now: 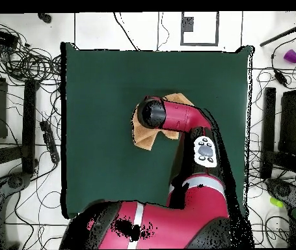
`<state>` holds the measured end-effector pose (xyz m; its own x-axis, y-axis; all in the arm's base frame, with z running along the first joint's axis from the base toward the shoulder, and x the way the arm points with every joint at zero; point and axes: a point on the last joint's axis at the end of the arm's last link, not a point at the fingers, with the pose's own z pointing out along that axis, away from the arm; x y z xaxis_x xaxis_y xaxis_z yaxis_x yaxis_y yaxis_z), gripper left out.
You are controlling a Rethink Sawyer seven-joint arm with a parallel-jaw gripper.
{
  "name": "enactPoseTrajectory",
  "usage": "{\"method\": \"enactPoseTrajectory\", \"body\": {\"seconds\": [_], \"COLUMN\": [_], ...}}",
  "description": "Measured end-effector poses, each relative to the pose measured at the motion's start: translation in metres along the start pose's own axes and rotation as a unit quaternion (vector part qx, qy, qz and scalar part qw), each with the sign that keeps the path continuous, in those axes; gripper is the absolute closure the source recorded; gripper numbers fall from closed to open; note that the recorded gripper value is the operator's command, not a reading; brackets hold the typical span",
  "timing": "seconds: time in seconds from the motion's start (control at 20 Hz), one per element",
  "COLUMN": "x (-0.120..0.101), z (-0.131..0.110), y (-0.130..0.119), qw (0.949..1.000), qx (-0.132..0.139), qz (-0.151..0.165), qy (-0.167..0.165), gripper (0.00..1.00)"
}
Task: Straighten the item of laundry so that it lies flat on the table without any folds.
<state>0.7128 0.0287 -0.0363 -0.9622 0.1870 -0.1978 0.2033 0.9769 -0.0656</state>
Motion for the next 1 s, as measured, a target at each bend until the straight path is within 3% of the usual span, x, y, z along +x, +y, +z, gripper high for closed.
{"method": "enactPoseTrajectory", "body": {"seconds": [0.5,0.85,1.0], "x": [0.001,-0.004,-0.008], "z": [-0.028,-0.072,-0.086], "y": [0.016,0.017,0.014], "qw": [0.9984,0.9921,0.9900], "qx": [-0.004,-0.010,-0.013], "qz": [0.006,0.018,0.026], "qy": [0.056,0.124,0.138], "gripper": [1.00,1.00,1.00]}}
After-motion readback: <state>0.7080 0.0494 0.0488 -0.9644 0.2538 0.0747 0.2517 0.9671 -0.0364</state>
